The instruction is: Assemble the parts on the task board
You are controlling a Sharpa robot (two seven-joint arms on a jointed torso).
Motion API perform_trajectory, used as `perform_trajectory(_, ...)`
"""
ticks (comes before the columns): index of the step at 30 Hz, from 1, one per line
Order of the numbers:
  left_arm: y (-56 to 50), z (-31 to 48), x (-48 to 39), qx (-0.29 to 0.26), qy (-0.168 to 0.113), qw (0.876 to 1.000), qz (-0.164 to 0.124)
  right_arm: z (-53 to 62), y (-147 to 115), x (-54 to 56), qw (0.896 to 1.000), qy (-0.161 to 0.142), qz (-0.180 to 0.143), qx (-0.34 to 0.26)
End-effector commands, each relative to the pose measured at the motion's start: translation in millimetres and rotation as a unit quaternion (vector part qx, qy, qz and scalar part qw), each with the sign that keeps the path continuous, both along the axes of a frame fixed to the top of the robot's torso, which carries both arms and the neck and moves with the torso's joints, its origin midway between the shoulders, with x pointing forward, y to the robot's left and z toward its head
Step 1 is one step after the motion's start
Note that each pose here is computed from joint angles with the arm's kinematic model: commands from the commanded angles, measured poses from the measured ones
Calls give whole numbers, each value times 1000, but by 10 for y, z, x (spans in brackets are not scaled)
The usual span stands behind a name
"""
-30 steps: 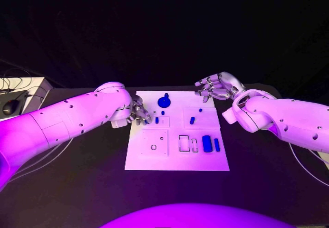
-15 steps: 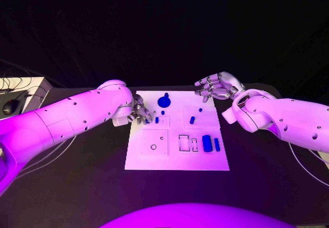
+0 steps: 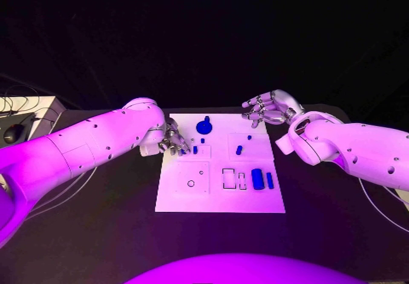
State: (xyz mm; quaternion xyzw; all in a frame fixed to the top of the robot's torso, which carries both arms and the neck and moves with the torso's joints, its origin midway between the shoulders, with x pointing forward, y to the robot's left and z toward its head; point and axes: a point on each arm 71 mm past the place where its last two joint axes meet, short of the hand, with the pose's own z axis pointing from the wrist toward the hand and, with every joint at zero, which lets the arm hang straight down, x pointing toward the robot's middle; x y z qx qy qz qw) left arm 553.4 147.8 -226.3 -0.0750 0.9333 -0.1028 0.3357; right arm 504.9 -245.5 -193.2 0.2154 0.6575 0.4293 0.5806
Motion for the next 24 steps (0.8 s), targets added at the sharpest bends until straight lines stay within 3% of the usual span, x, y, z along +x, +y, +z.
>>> perform_trajectory(1,22,-83,-34,16,19,1000,-1,0,13,-3,1000,0,8,-2)
perform_trajectory(24,44,-38,1,11,4,1000,8,-3,10,-3,1000,1,8,-2)
